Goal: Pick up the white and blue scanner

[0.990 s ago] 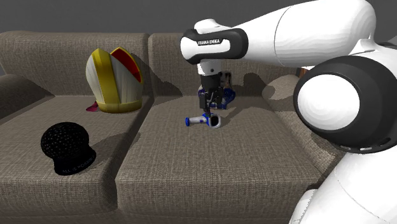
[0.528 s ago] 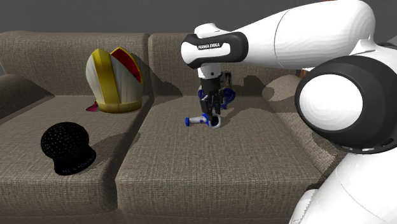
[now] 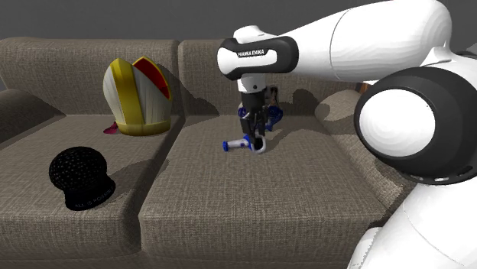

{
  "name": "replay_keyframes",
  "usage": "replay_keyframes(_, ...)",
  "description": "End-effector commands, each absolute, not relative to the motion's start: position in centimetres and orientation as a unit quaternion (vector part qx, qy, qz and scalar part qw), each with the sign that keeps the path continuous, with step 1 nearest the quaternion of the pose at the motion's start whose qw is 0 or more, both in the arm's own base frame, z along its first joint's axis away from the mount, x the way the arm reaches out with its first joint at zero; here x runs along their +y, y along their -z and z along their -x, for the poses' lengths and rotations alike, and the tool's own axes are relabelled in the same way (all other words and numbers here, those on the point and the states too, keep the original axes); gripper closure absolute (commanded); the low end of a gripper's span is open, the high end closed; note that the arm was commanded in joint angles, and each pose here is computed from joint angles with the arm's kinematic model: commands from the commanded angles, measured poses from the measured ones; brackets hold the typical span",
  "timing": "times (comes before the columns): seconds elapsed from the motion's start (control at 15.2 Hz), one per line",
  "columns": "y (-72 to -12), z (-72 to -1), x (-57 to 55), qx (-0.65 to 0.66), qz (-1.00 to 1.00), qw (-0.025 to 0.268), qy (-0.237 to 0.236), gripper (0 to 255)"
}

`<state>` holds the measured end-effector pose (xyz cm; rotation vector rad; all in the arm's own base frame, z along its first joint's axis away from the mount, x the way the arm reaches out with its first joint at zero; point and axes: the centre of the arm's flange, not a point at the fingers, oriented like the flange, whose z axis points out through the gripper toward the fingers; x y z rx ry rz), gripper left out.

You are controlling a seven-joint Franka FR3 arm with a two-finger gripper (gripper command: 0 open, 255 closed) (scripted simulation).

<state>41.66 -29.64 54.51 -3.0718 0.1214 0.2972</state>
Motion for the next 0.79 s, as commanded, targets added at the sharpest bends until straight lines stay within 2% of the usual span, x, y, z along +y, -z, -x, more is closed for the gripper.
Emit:
replay_keyframes(0.0,-55.4,-41.7,-29.7,0.039,0.994,0.027,-0.096,255)
replay_keyframes(0.73,-61.2,-41.7,-29.7,0.039,0.994,0.027,-0.096,255)
